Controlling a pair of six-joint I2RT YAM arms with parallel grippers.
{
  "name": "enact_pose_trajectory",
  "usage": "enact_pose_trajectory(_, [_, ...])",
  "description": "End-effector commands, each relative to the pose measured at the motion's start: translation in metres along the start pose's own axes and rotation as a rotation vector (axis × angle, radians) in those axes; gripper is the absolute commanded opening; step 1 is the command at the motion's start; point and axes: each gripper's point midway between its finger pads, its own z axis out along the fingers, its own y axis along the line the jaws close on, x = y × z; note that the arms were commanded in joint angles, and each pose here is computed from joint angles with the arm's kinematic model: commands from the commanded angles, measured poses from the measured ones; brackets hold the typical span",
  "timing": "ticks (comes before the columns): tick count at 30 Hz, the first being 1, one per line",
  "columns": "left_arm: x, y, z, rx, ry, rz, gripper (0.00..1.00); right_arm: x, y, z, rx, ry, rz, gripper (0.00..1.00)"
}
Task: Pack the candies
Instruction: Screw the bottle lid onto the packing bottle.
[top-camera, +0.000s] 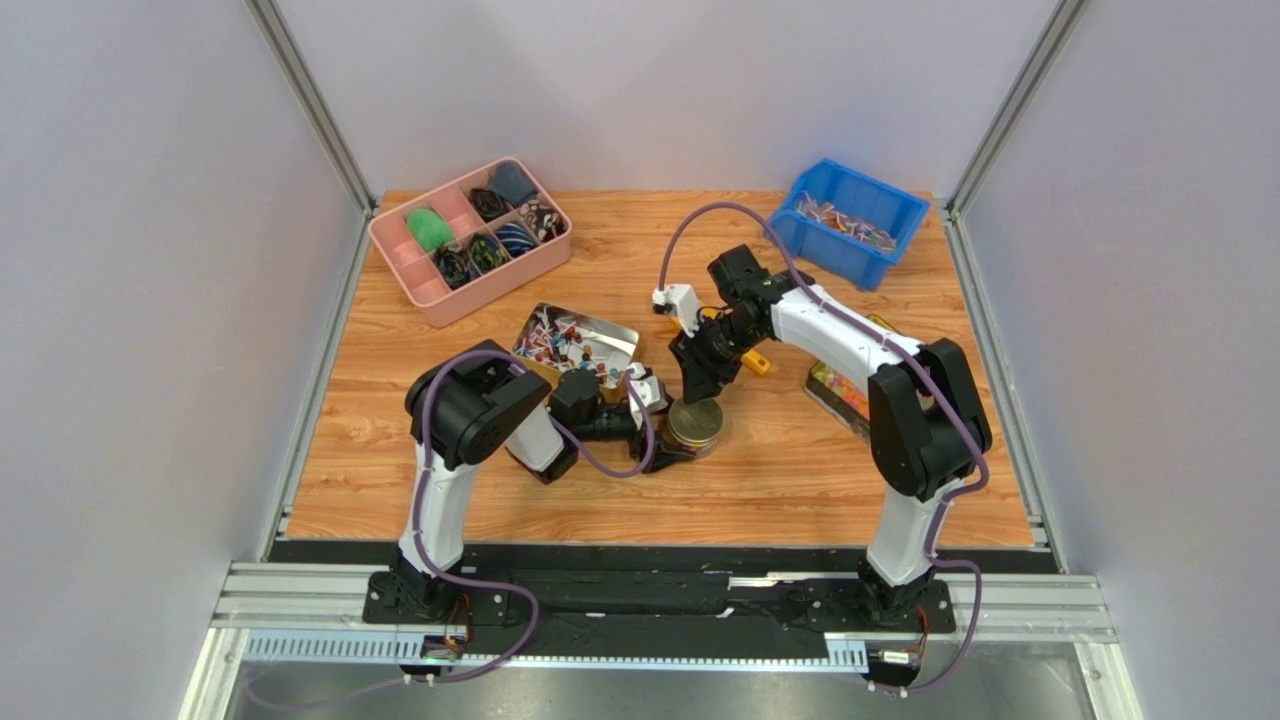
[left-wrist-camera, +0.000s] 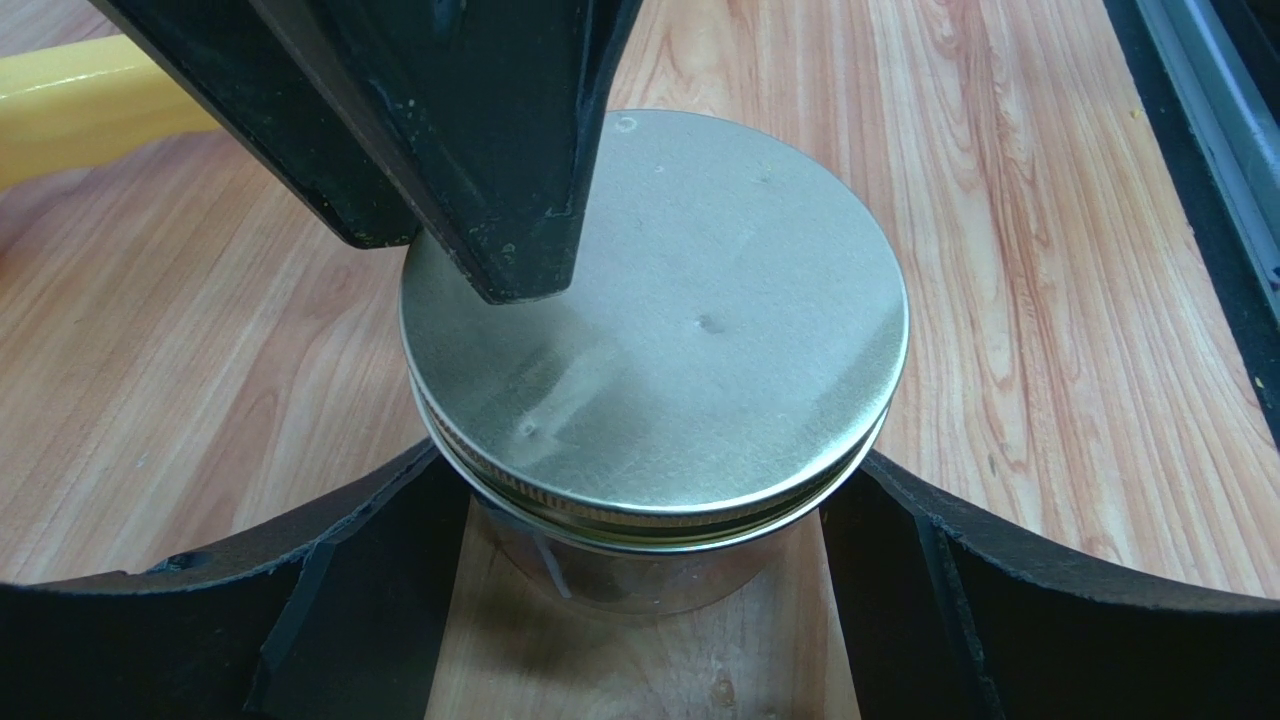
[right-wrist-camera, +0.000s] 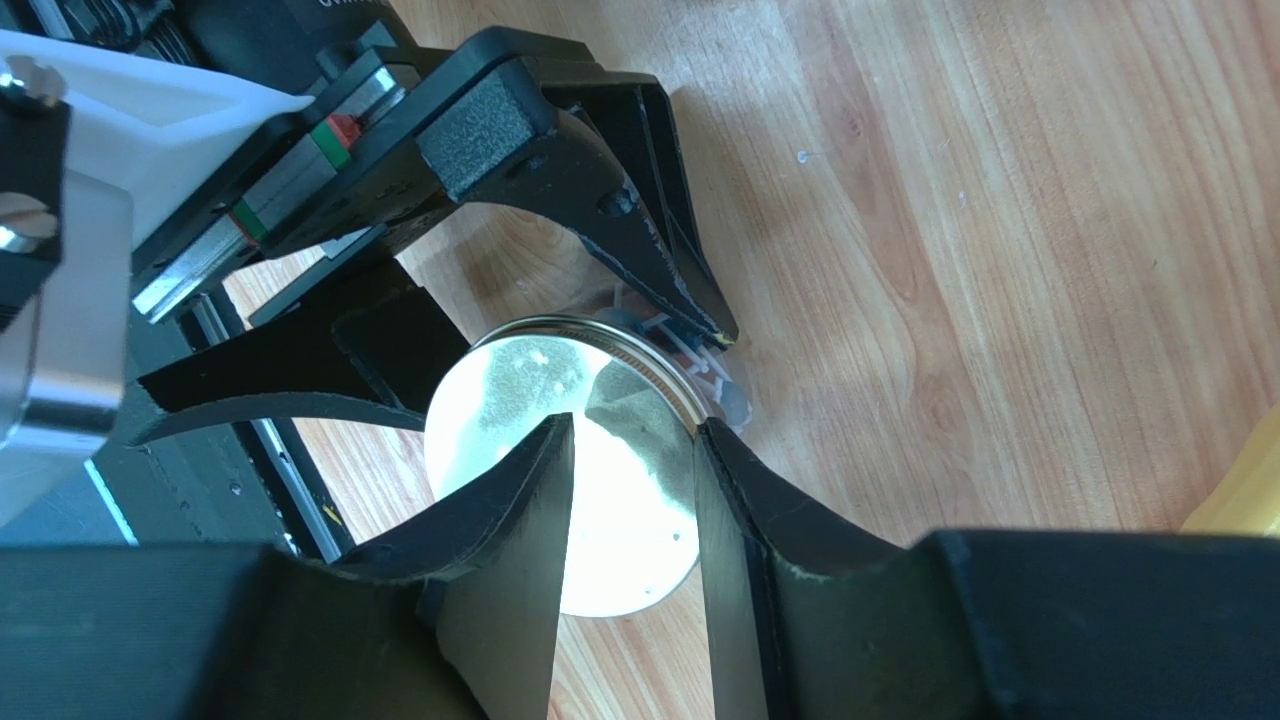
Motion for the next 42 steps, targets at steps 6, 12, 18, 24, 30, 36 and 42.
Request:
enact_pose_trajectory(6, [-0.036, 0.007, 0.006, 0.002, -0.113, 0.119, 0.59, 0.024, 0.007, -0.002, -0.004, 0.045, 0.011, 0.37])
enact_pose_trajectory(12, [-0.035, 0.008, 0.005, -0.003, -0.11, 0.118, 0.59, 0.036, 0.011, -0.011, 0.027, 0.055, 0.014, 0.35])
enact_pose_trajectory(18, [-0.036, 0.009, 0.006, -0.006, -0.111, 0.121, 0.59, 0.047, 0.021, -0.025, 0.06, 0.055, 0.014, 0.33])
enact_pose_trajectory(24, [-0.036, 0.01, 0.005, -0.014, -0.111, 0.125, 0.59, 0.069, 0.037, -0.029, 0.042, 0.08, 0.045, 0.32])
enact_pose_trajectory(30, [-0.035, 0.009, 0.005, -0.007, -0.109, 0.119, 0.58, 0.066, 0.037, -0.039, 0.083, 0.06, 0.018, 0.32])
enact_pose_trajectory(36, [-0.035, 0.008, 0.006, -0.003, -0.109, 0.117, 0.58, 0.019, 0.025, -0.055, 0.131, -0.022, -0.034, 0.33])
enact_pose_trajectory(42, [-0.035, 0.009, 0.006, -0.003, -0.109, 0.119, 0.58, -0.011, 0.015, -0.035, 0.089, -0.025, -0.062, 0.38])
